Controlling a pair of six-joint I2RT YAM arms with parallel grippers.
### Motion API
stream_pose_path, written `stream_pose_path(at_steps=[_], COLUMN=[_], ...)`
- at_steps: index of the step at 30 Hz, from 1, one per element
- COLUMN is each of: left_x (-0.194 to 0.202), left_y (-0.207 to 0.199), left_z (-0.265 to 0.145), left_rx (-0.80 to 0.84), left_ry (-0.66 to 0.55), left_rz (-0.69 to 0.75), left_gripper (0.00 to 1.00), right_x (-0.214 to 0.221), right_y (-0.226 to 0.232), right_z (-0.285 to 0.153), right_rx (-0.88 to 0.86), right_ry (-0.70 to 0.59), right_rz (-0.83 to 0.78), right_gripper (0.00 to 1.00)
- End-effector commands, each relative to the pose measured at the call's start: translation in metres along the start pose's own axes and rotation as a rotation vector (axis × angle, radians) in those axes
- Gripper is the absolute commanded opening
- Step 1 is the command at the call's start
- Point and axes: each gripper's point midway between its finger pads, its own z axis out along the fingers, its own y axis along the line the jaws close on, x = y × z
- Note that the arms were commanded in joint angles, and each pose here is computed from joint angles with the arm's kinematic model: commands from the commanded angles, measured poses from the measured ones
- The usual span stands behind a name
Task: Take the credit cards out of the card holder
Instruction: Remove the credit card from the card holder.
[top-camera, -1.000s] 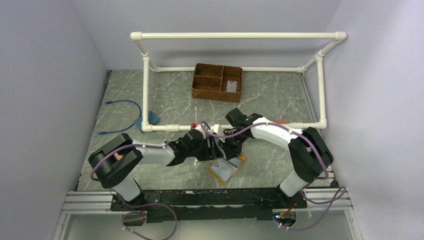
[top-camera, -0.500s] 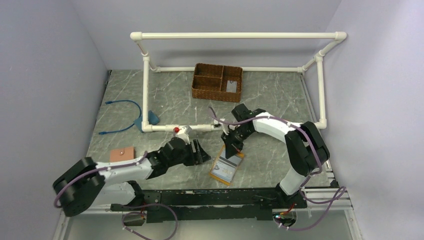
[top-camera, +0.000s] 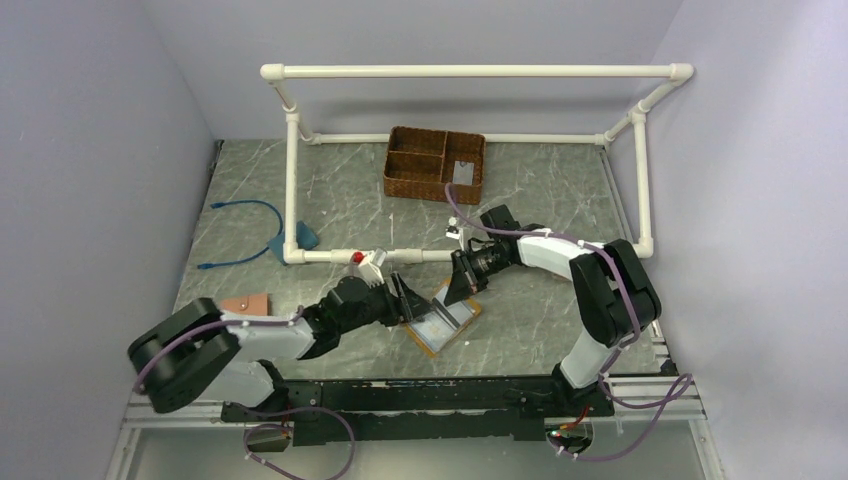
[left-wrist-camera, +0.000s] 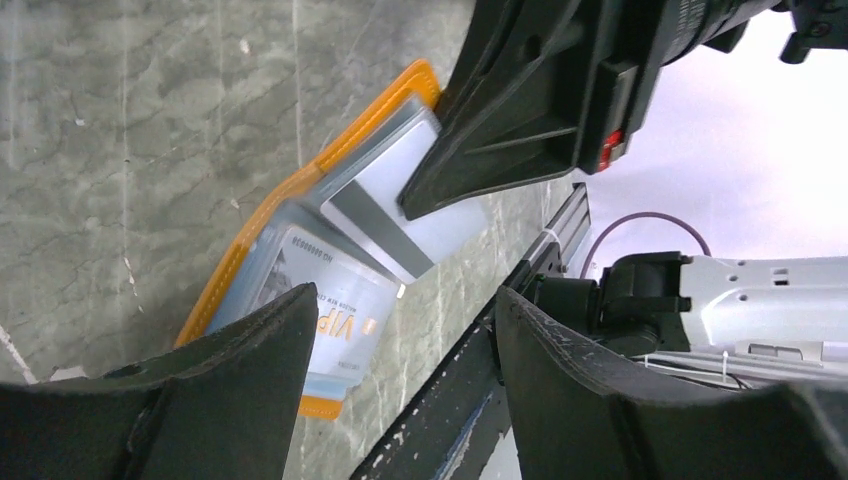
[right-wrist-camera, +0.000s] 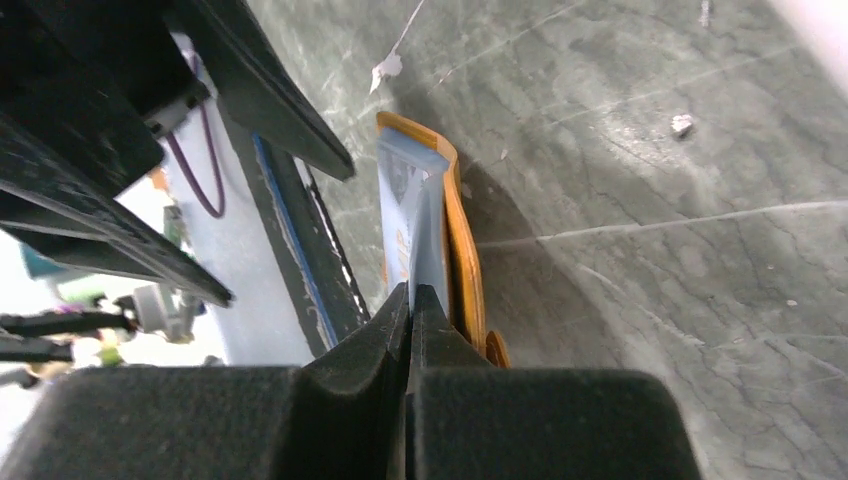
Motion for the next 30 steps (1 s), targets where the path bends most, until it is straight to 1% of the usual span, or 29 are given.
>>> stream_pose_path(at_steps=[1,3,7,10,13,18,23,24,25,27,30], left_x=[-0.008,-0.006,-0.003,-0.001,0.001,0.007,0.012,0.012,0.013,0.016,0.019], left_y=[-0.025,-0.018,-0.012,-0.012,-0.007,0.008,0.017,0.017,0.018,0.024,0.029], left_z=[0.016,0.022,0.033,0.039,0.044,0.05,0.054,0.055,0.055,0.056,0.057], left_rx=[0.123,0.122,0.149,0.18,0.178,0.099,0.026,0.023,0.021,0.009,0.01], left_ry=[-0.03,-0.037,-0.05,-0.049,-0.046,-0.023,0.011,0.011,0.013,0.014,0.017], left_rz=[-0.059,-0.089,-0.137,-0.165,-0.189,-0.215,-0.228,-0.232,-0.238,-0.252,-0.268], left_gripper=[0.71,0.71,0.71,0.74,0.74,0.72,0.72,0.72,0.72,0.72,0.72], right_x=[-0.019,-0.019,-0.02,-0.02,-0.02,-0.024,-0.026,-0.025,-0.024,-0.024,-0.022], right_y=[0.005,0.004,0.003,-0.004,-0.01,-0.014,-0.012,-0.012,-0.012,-0.01,-0.004], right_z=[-0.002,-0.003,-0.003,-0.002,-0.003,-0.006,-0.009,-0.008,-0.008,-0.007,-0.004], right_rx=[-0.098,-0.111,-0.12,-0.077,-0.034,0.012,0.015,0.012,0.006,-0.006,-0.034], right_ry=[-0.095,-0.11,-0.117,-0.116,-0.116,-0.129,-0.137,-0.13,-0.124,-0.114,-0.091], right_rz=[0.132,0.168,0.186,0.181,0.17,0.142,0.122,0.123,0.12,0.11,0.088], right_gripper=[0.0,0.0,0.0,0.0,0.0,0.0,0.0,0.03,0.15,0.28,0.42])
